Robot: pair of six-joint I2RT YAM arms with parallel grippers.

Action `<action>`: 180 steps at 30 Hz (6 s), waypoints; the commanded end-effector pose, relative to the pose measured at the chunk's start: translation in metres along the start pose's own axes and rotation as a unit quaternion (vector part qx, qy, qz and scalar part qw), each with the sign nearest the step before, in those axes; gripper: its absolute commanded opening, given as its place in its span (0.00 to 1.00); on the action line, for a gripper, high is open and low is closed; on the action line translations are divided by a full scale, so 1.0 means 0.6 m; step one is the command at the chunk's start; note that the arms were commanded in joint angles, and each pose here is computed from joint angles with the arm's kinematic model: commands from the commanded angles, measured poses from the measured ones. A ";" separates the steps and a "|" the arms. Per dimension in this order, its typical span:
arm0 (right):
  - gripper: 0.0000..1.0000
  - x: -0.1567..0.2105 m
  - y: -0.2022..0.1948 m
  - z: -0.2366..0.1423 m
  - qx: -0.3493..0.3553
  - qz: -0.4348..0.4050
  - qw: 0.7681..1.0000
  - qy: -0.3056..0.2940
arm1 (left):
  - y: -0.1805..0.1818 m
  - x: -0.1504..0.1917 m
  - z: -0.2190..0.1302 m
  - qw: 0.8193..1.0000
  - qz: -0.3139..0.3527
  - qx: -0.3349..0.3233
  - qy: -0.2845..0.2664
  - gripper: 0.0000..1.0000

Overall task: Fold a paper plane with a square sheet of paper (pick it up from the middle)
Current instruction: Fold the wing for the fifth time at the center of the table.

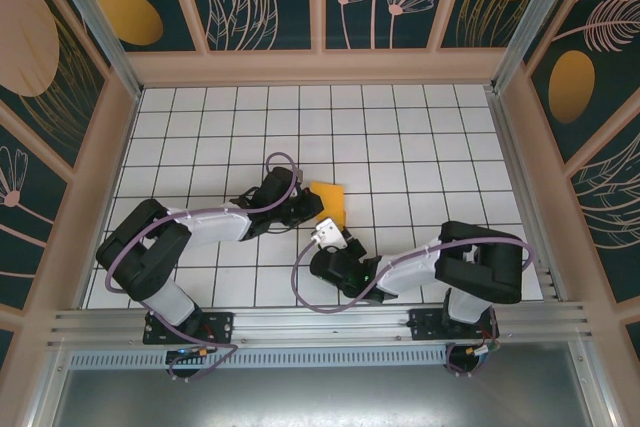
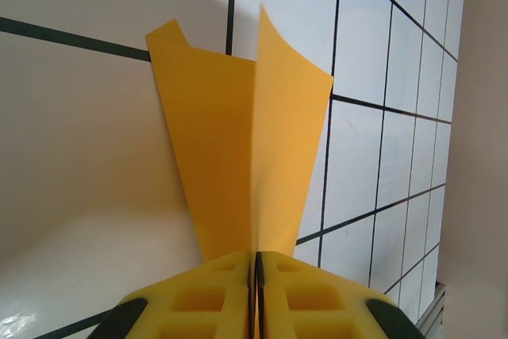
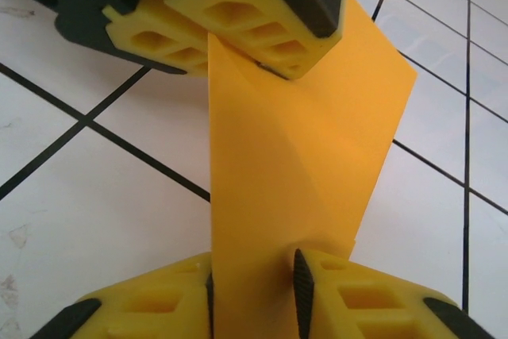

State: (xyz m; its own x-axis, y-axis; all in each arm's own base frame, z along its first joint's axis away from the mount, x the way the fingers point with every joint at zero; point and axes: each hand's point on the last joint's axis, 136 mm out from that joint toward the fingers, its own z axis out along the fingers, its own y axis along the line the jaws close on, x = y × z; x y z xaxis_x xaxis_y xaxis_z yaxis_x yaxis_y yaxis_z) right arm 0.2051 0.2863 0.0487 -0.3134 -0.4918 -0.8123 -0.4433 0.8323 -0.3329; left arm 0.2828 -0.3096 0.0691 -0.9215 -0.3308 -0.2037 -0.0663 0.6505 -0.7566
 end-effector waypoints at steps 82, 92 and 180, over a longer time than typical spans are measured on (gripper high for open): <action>0.15 0.031 -0.006 0.016 -0.084 0.075 0.993 0.019 | 0.043 -0.031 0.022 0.993 0.020 -0.113 -0.010 0.15; 0.15 0.037 -0.013 0.015 -0.072 0.076 0.994 0.025 | 0.047 -0.032 0.021 0.993 0.022 -0.119 -0.012 0.13; 0.00 0.036 -0.011 0.027 -0.356 0.611 0.681 0.192 | -0.049 0.041 0.018 0.988 0.080 0.121 0.045 0.53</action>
State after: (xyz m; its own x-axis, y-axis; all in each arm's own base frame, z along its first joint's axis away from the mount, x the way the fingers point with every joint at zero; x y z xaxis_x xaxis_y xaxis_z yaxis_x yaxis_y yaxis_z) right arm 0.2123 0.2747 0.0233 -0.9523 0.2994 -0.0593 0.0825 0.4395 0.8944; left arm 0.2685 -0.3369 0.0741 -0.9438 -0.1851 -0.2737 0.1366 0.5356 -0.8333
